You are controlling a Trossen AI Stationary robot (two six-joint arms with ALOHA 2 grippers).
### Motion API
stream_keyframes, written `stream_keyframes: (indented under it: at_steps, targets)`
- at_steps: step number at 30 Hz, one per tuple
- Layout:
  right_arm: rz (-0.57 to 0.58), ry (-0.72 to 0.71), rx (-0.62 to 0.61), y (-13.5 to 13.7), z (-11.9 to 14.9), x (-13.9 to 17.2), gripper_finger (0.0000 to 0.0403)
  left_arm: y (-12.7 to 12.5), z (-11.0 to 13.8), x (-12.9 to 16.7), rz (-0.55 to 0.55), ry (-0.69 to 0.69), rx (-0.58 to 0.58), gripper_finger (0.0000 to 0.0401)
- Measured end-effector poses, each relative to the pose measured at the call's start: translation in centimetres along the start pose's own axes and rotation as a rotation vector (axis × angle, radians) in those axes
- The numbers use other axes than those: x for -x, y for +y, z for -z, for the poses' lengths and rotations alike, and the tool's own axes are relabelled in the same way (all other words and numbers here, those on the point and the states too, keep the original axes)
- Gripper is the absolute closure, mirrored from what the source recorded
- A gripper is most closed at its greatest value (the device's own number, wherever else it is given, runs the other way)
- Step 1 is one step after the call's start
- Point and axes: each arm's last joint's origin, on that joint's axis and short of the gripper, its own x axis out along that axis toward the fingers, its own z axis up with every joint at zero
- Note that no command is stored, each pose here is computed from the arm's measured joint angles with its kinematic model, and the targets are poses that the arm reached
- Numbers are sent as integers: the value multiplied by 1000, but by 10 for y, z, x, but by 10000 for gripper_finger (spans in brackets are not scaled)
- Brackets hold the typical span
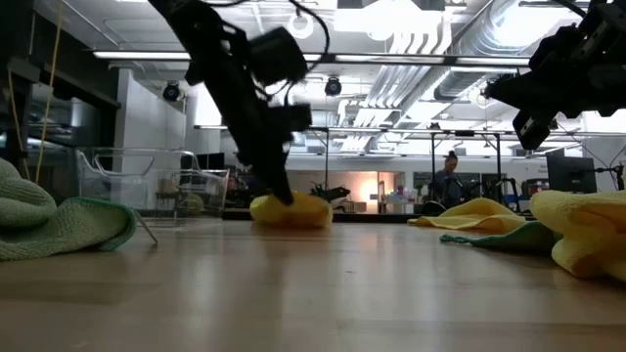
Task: Fold microfiber towels
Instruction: Fold the top left yellow towel
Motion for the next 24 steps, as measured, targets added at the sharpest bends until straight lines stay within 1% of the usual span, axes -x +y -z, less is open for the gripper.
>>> stream_keyframes:
  at_steps: [3,8,10,11,13,16,20,21,24]
  targets:
    - [0,0,0,0,0,0,402,-1,-12,24,146,-106,-19,397]
    - [1,1,0,0,0,0,402,-6,-24,68,437,-266,-102,398]
    - [0,2,0,0,0,0,402,-7,-24,83,515,-298,-118,398]
    - [0,2,0,0,0,0,402,-7,-24,89,536,-304,-126,398]
    - [1,1,0,0,0,0,402,-6,-22,98,535,-307,-134,399]
    - [0,2,0,0,0,0,402,-5,-18,100,527,-265,-120,399]
    - [2,1,1,0,0,0,402,-3,-15,96,432,-220,-75,400]
    - [12,-3,7,0,0,0,402,-3,-15,93,414,-217,-70,400]
    - [100,-49,18,-3,-1,0,402,-3,-15,87,408,-202,-29,400]
